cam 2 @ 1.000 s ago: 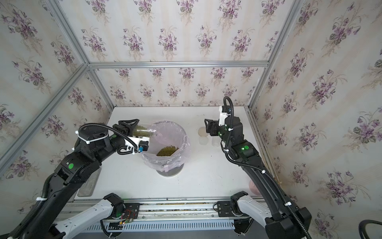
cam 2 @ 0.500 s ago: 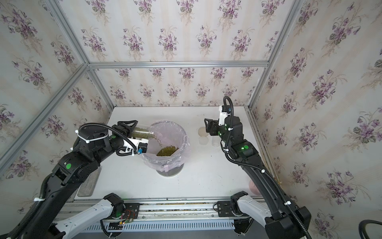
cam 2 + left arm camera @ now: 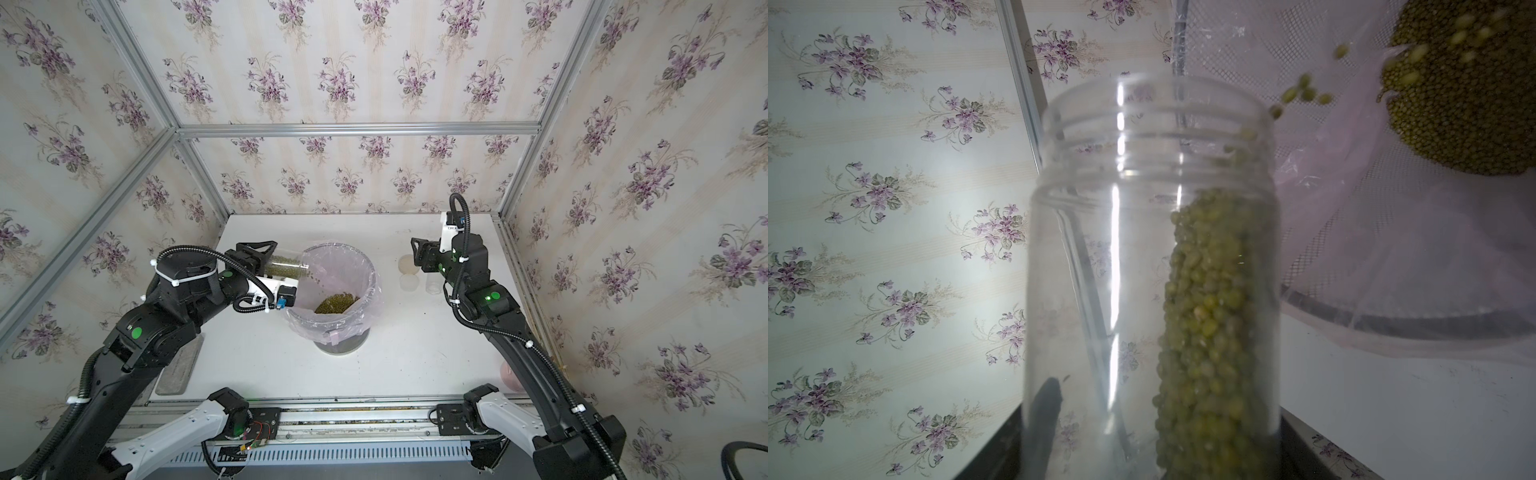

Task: Empty moldy mung beans from jars
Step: Pour the moldy mung beans from the jar into the trash bin.

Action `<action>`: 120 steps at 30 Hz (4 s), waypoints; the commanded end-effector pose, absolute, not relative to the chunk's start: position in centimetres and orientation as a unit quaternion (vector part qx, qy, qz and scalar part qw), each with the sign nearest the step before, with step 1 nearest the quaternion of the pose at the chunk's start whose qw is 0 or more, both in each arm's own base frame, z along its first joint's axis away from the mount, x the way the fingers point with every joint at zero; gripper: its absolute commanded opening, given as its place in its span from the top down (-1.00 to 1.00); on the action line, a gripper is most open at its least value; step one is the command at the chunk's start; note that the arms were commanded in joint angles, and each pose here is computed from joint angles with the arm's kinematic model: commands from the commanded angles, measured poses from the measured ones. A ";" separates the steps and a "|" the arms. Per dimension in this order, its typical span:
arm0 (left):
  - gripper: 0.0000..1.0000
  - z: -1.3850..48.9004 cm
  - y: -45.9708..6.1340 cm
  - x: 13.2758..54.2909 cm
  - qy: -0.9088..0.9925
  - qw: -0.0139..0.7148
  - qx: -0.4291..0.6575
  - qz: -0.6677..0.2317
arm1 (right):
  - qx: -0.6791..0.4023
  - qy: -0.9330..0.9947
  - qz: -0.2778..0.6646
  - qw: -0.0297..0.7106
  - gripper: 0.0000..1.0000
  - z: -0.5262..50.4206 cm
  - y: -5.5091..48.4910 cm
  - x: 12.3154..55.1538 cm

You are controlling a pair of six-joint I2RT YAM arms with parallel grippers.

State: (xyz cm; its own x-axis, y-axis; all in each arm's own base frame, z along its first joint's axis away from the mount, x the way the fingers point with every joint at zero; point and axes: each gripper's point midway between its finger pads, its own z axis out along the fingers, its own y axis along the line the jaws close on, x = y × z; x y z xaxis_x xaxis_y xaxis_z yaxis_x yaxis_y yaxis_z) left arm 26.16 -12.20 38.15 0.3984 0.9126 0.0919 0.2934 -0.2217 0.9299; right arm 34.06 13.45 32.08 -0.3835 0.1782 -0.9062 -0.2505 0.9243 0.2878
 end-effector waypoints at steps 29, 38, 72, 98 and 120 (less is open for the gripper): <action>1.00 38.6 -13.2 25.9 0.383 0.444 0.735 0.341 | -0.015 0.801 0.201 0.564 -0.54 33.0 13.6 34.4; 1.00 38.4 -12.9 26.5 0.388 0.429 0.738 0.348 | -0.018 0.800 0.203 0.564 -0.54 33.1 13.7 34.3; 1.00 39.4 -13.4 26.5 0.378 0.438 0.740 0.343 | -0.025 0.809 0.200 0.553 -0.55 32.2 13.8 34.4; 1.00 40.1 -13.4 26.8 0.355 0.426 0.750 0.361 | -0.026 0.812 0.195 0.550 -0.55 31.8 13.7 34.4; 1.00 39.2 -13.7 27.2 0.337 0.400 0.768 0.369 | -0.023 0.810 0.196 0.552 -0.55 31.9 13.6 34.2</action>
